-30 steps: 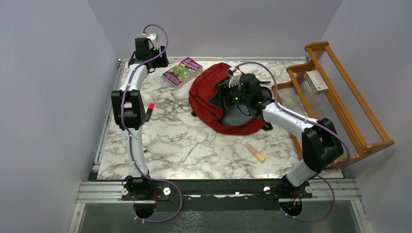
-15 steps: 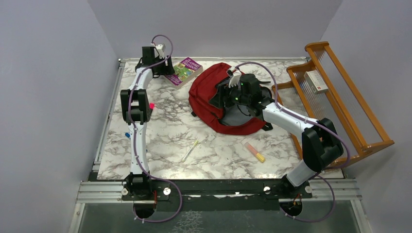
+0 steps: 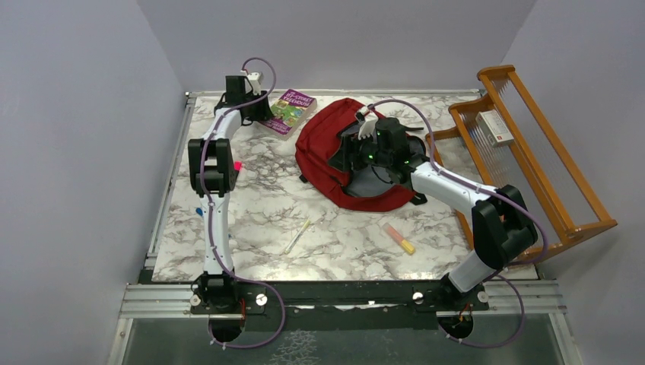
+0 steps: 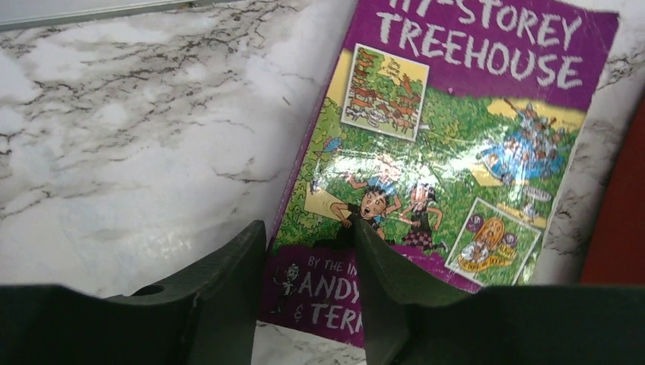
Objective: Pack the student bag
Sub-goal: Adjust the book at the center of the board.
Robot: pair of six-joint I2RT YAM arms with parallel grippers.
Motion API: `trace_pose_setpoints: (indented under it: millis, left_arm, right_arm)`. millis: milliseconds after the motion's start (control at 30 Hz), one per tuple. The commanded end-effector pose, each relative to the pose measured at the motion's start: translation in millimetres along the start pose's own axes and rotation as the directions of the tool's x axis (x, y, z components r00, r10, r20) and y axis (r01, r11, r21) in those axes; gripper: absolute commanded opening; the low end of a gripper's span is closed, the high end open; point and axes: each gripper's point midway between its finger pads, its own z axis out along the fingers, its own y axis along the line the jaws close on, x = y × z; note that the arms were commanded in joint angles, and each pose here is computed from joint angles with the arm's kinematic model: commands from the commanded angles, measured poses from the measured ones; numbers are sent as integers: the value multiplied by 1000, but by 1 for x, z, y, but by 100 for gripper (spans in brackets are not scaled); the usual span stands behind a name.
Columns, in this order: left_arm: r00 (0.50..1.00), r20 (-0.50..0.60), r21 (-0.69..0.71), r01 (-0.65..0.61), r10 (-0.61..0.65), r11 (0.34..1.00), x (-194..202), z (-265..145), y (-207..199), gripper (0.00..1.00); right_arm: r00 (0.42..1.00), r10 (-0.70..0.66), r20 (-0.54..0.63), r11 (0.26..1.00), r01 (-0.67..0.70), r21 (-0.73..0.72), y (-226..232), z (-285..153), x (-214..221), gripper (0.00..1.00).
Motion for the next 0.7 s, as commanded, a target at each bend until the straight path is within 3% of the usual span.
trace_pose_setpoints:
  millis: [0,167,400,667]
  left_arm:
    - [961,-276,-42,16,-27,999,96,-6,-18,41]
    - [925,-377,-102,5,-44,995,139,-27,-21,29]
    - [882,-452,-215,34,-130,976,179,-58,-17,26]
    - [859,-465,-334,52,-213,941,197,-100,-2,26]
  right_arm:
    - [1000,4,7,999,-4,-38,10,-3,0,68]
    - [1000,12,9,999,-11,-51,12,-5,3,68]
    - [1000,13,10,998,-12,-56,12,-5,5,68]
    - [1000,10,18,998,-9,-63,14,-3,0,68]
